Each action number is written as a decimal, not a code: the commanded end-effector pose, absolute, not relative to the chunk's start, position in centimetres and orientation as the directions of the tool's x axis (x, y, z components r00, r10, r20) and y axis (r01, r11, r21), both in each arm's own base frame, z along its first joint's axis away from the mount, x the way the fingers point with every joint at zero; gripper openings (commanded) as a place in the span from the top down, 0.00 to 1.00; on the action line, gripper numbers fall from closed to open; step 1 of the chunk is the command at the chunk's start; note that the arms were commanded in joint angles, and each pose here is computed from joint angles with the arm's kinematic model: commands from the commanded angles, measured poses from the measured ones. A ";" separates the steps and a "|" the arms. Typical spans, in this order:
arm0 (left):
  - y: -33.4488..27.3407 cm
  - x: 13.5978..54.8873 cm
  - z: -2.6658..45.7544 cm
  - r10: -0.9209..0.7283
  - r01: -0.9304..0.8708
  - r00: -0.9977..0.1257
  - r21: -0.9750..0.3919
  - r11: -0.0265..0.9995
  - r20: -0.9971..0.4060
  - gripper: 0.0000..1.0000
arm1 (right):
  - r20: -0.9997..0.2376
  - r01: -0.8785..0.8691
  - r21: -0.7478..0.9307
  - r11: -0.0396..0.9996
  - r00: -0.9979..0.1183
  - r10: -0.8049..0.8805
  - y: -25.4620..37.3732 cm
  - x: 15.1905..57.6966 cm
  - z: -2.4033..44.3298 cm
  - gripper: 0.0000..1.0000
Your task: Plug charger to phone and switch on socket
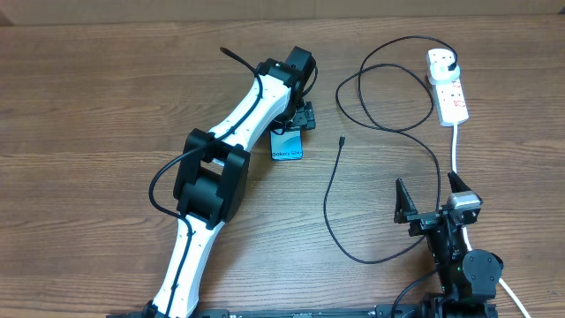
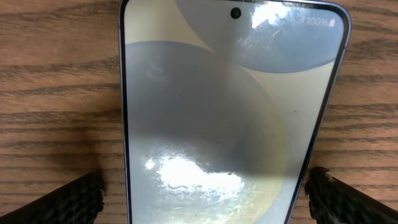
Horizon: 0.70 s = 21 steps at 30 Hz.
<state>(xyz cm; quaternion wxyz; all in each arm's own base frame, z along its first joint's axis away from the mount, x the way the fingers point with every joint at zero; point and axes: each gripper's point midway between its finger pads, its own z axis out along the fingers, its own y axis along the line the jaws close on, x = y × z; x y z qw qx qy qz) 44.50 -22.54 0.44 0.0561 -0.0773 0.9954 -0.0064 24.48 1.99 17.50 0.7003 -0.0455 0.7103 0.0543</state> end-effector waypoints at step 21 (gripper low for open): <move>-22.3 44.0 -1.0 -0.160 -0.164 -0.982 0.027 0.986 -0.104 0.02 | -1.000 -0.150 0.015 0.989 -0.010 0.014 2.2 24.4 17.4 0.00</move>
